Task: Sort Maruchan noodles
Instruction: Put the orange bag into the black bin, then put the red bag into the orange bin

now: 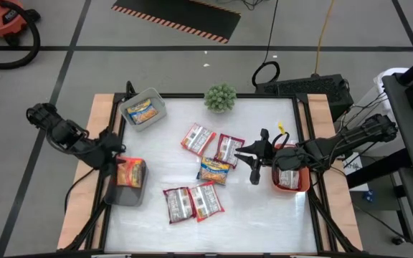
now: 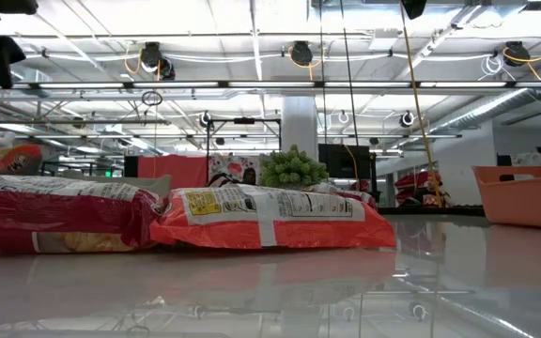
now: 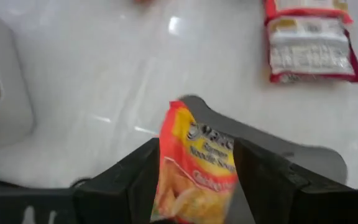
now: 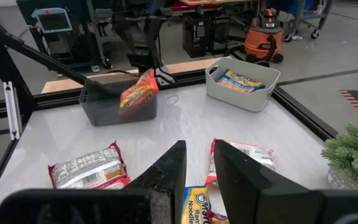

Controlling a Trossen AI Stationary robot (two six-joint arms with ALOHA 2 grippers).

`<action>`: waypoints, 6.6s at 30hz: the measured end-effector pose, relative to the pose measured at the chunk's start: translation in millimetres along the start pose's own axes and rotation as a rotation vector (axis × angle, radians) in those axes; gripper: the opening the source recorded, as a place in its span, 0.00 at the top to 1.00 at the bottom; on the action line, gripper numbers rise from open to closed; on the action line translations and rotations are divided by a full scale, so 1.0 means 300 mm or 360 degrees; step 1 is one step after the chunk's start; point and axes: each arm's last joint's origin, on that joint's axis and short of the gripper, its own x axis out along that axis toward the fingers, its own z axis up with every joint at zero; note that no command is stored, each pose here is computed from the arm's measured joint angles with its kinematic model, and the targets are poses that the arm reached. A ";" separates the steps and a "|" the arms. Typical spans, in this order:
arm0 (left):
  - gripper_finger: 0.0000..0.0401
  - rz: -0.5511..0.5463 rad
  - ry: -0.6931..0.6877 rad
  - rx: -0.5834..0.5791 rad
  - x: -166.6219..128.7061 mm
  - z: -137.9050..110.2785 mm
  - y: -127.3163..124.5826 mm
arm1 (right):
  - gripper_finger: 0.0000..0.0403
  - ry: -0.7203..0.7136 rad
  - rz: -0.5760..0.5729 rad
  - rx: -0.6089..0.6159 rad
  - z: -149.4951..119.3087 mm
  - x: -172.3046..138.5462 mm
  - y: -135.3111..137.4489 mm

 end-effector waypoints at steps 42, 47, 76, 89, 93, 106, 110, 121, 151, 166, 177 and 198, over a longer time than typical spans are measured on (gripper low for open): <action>0.72 0.0694 0.0618 0.0160 0.427 -0.045 -0.171 | 0.80 0.0001 0.0001 0.0004 0.000 0.000 0.000; 0.72 0.0637 0.0662 0.0119 0.436 -0.058 -0.175 | 0.80 0.0001 0.0001 0.0005 0.000 0.000 0.000; 0.72 0.0524 -0.0199 0.0666 0.163 0.313 -0.318 | 0.80 -0.0064 0.0195 0.0045 0.057 0.139 0.121; 0.72 0.0490 -0.0334 0.0682 0.164 0.342 -0.303 | 0.80 0.0322 0.0227 -0.0066 0.077 0.299 0.216; 0.72 0.0499 -0.0318 0.0710 0.164 0.339 -0.301 | 0.80 0.0426 0.0267 -0.0130 0.066 0.346 0.244; 0.72 0.0510 -0.0301 0.0715 0.165 0.337 -0.297 | 0.80 0.0743 0.0357 -0.0314 -0.037 0.442 0.214; 0.72 0.0510 -0.0303 0.0710 0.165 0.338 -0.297 | 0.80 0.0756 0.0312 -0.0293 -0.039 0.463 0.179; 0.72 0.0504 -0.0314 0.0692 0.165 0.339 -0.298 | 0.80 0.0927 0.0174 -0.0282 -0.133 0.493 0.079; 0.72 0.0549 -0.0251 0.0856 0.273 0.286 -0.280 | 0.60 0.1415 -0.0125 -0.0558 -0.407 0.417 -0.041; 0.72 0.0637 -0.0236 0.0718 0.292 0.321 -0.226 | 0.81 0.1427 -0.0216 -0.0665 -0.443 0.417 -0.087; 0.72 0.0633 -0.0248 0.0713 0.292 0.324 -0.227 | 0.99 0.1401 -0.0204 -0.0661 -0.430 0.424 -0.086; 0.67 0.0517 -0.0486 0.0931 0.466 0.445 -0.329 | 1.00 0.0907 -0.0134 -0.0511 -0.216 0.373 -0.027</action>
